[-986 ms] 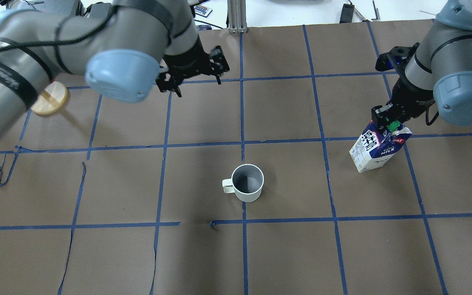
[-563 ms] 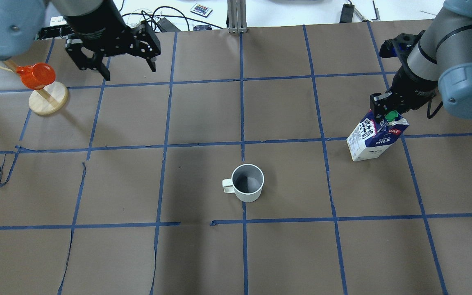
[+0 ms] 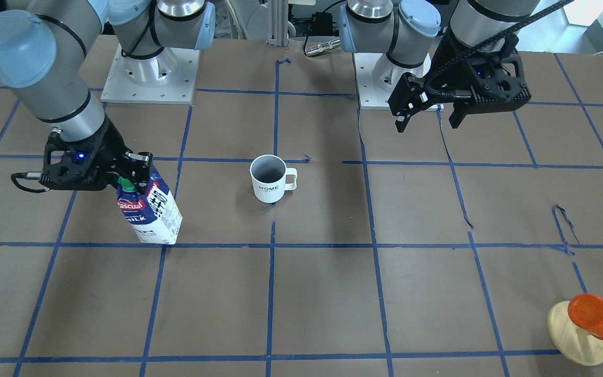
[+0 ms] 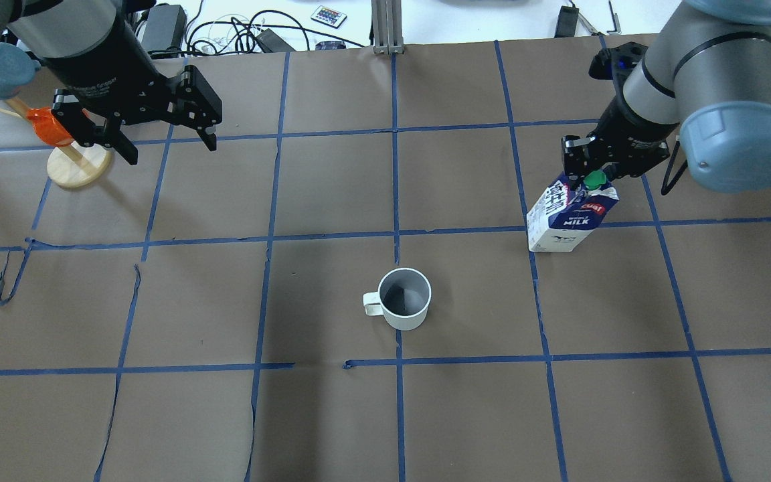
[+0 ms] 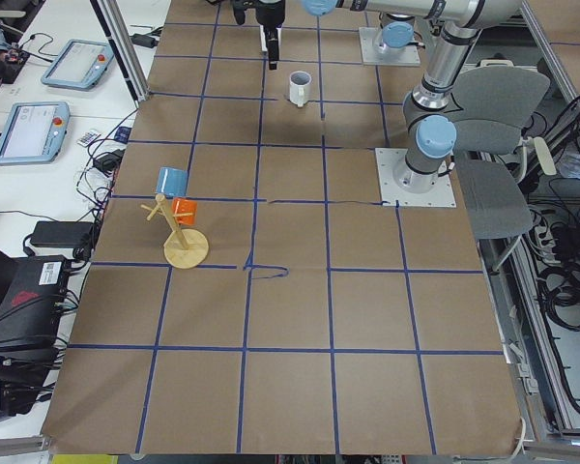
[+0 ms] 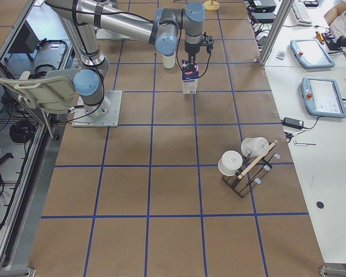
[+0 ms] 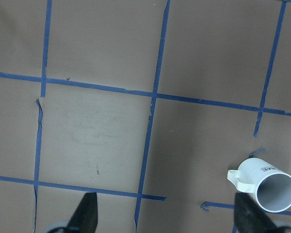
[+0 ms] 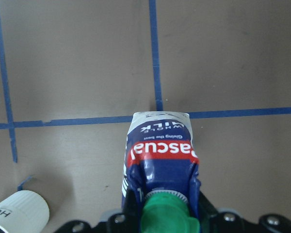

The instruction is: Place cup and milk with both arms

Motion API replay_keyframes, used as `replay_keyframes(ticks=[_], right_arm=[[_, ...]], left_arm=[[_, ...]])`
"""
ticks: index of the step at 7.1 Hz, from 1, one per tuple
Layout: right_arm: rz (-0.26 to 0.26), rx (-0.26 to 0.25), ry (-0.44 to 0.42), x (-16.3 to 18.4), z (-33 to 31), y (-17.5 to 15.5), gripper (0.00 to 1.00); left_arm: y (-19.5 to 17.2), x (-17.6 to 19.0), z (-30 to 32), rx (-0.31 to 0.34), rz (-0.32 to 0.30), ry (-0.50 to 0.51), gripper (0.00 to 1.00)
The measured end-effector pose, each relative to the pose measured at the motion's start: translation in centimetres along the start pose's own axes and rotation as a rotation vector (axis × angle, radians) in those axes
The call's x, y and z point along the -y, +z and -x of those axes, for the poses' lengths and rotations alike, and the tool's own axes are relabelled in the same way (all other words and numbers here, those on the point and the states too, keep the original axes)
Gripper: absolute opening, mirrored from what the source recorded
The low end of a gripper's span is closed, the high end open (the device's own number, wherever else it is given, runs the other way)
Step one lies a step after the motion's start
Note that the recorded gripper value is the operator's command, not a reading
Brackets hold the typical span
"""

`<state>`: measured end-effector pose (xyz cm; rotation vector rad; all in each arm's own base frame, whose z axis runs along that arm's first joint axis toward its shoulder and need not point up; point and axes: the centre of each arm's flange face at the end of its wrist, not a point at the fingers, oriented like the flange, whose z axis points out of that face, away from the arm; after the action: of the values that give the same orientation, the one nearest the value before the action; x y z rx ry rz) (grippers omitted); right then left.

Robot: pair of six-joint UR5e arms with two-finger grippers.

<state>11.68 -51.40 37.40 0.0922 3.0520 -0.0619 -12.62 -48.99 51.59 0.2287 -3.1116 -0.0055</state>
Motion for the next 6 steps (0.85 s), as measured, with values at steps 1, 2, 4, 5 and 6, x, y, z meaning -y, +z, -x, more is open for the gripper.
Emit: replay_keyframes(ticks=[1,2,4,5,6], right_arm=[[0.001,0.003,0.010,-0.7,2.7,0.3,0.26],[0.010,0.004,0.007,-1.7,5.2,0.8,0.28],[0.032,-0.004,-0.047,-3.8,9.2,1.8,0.33],[0.047,-0.003,-0.066,-4.6,10.3,2.4,0.33],[0.061,-0.001,-0.077,-5.3,10.9,3.0,0.33]], left_arm=[[0.2,0.4,0.1,-0.003,-0.004,-0.001,1.00],[0.4,0.9,0.1,-0.006,-0.017,0.011,1.00],[0.5,1.8,0.0,-0.010,-0.048,0.061,1.00],[0.6,1.9,-0.1,-0.010,-0.052,0.071,1.00],[0.6,1.8,-0.1,-0.010,-0.052,0.075,1.00]])
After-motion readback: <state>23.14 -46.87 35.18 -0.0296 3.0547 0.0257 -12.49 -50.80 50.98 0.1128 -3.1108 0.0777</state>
